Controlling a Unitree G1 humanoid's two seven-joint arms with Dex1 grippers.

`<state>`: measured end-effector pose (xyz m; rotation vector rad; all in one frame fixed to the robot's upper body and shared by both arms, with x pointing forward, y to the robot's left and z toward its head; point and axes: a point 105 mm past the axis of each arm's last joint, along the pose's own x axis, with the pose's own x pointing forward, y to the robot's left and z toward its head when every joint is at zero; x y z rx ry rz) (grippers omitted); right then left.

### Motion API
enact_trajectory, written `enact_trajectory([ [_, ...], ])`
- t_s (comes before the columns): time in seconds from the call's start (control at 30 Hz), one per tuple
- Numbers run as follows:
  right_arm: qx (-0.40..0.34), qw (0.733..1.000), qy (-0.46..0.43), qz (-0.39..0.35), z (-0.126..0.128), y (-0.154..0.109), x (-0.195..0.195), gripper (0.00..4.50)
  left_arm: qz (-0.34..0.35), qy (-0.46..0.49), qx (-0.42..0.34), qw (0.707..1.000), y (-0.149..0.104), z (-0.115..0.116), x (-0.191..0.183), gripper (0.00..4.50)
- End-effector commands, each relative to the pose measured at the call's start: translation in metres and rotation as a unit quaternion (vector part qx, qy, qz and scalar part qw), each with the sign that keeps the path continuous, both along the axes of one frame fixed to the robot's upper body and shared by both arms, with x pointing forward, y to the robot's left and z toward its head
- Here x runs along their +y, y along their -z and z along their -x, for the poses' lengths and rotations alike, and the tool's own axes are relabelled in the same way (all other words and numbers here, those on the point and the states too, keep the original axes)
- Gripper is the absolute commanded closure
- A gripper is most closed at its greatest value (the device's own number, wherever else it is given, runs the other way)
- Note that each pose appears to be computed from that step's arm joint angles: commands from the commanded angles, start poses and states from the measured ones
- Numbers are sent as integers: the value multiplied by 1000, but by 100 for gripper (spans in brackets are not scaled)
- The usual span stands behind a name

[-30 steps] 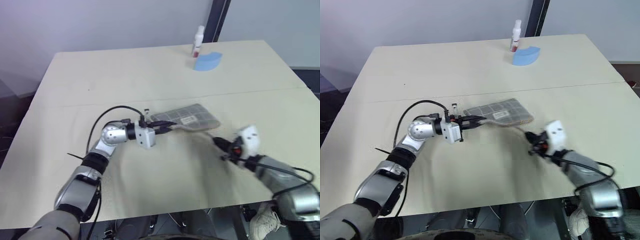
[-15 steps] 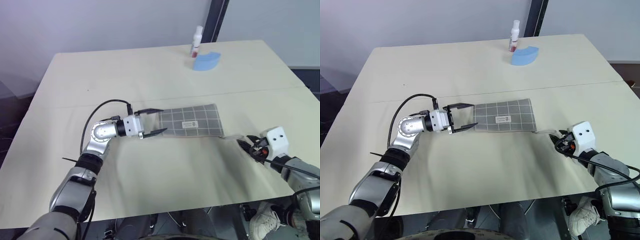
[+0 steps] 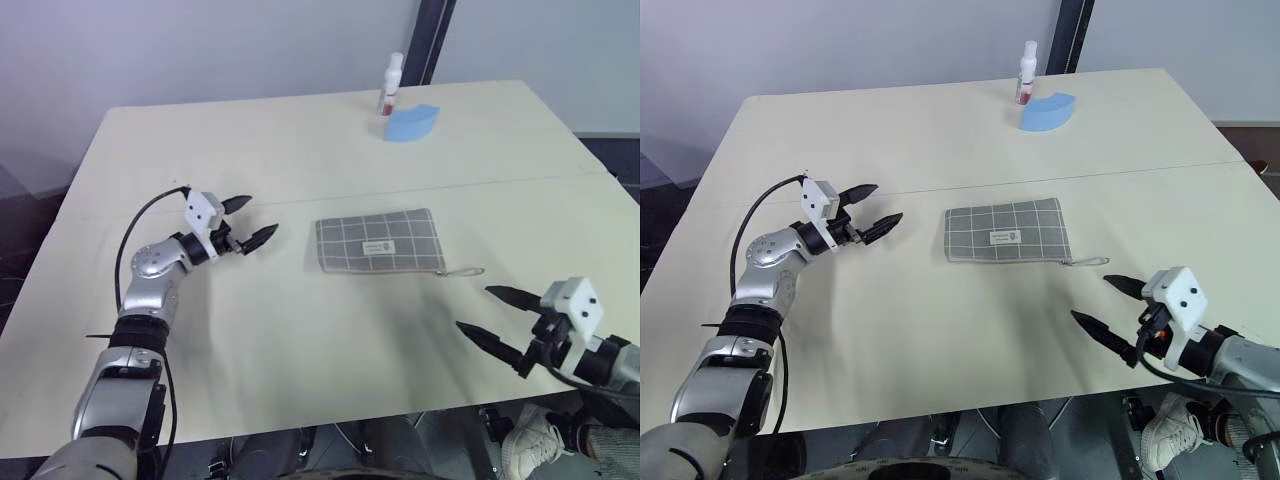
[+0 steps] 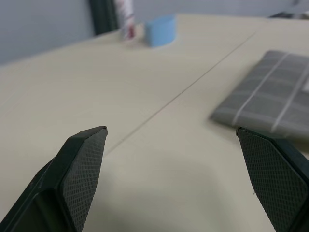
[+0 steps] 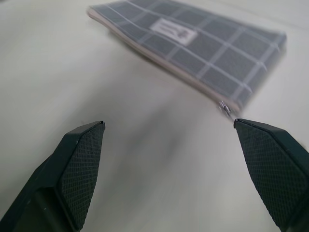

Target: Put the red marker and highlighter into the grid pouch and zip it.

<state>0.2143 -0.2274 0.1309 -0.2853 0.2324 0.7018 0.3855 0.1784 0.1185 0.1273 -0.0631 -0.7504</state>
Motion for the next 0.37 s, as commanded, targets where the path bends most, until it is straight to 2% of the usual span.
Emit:
enact_trajectory([
  [0.03, -55, 998, -3, 35, -12, -5, 6, 6, 17, -15, -7, 1000, -13, -2, 13, 0],
  [0.37, -28, 999, -39, 4, -7, 16, 37, 6, 12, -57, -29, 998, -23, -12, 26, 0],
])
